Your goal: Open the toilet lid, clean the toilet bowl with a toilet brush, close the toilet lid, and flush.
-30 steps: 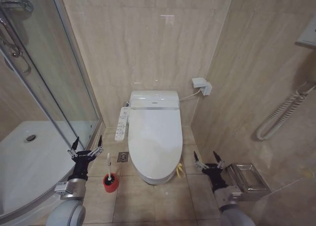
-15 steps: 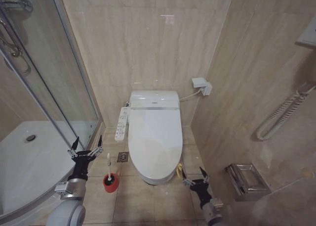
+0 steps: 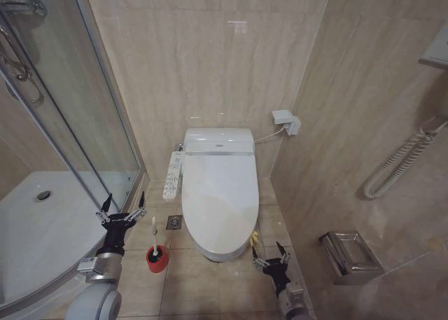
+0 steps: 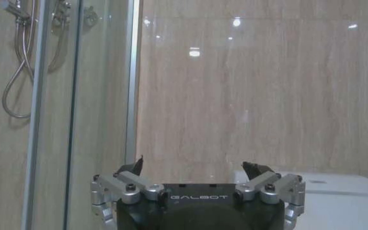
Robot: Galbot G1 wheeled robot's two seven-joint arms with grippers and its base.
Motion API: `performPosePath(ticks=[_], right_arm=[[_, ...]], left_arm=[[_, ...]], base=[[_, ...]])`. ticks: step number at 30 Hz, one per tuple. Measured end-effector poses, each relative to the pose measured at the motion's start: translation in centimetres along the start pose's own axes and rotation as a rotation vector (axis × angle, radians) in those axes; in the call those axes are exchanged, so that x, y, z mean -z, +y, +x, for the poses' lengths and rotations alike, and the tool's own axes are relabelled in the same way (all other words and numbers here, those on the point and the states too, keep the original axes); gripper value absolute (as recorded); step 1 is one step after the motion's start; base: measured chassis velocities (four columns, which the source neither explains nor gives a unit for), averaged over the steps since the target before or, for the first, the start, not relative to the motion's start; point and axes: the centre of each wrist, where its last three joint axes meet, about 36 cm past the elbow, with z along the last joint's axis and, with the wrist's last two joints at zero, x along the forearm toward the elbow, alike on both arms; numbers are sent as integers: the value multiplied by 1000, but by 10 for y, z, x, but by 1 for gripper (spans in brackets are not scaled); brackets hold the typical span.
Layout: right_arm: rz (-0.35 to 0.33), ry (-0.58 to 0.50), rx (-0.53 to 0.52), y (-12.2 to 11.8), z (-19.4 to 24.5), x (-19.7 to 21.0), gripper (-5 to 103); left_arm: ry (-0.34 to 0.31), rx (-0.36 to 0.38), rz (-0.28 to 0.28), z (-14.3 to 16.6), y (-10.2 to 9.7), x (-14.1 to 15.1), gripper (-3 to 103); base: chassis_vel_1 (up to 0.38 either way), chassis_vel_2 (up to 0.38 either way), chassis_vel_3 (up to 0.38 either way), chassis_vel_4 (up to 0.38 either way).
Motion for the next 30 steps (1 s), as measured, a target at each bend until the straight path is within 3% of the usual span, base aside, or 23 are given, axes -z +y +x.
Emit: performPosePath(ticks=[14,15,21,22,29,30], right_arm=[[32,5,-45,-10,-28,-20,100],[31,4,-45,-10,-28,-20,83],[29,-1,-43,-8,-29,-19,83],[28,-2,-43,-8,-30,-19,55],[28,-4,-45,-10,-28,-19,55],[28,-4,-45,-10,-28,-19,28]], left_arm=[[0,0,0,0,0,0,100],[0,0,0,0,0,0,100],[0,0,0,0,0,0,100],[0,0,0,0,0,0,100],[0,0,0,0,0,0,100],[0,0,0,0,0,0,100]], base=[[0,0,0,0],[0,0,0,0],[0,0,0,0],[0,0,0,0],[0,0,0,0],[0,0,0,0]])
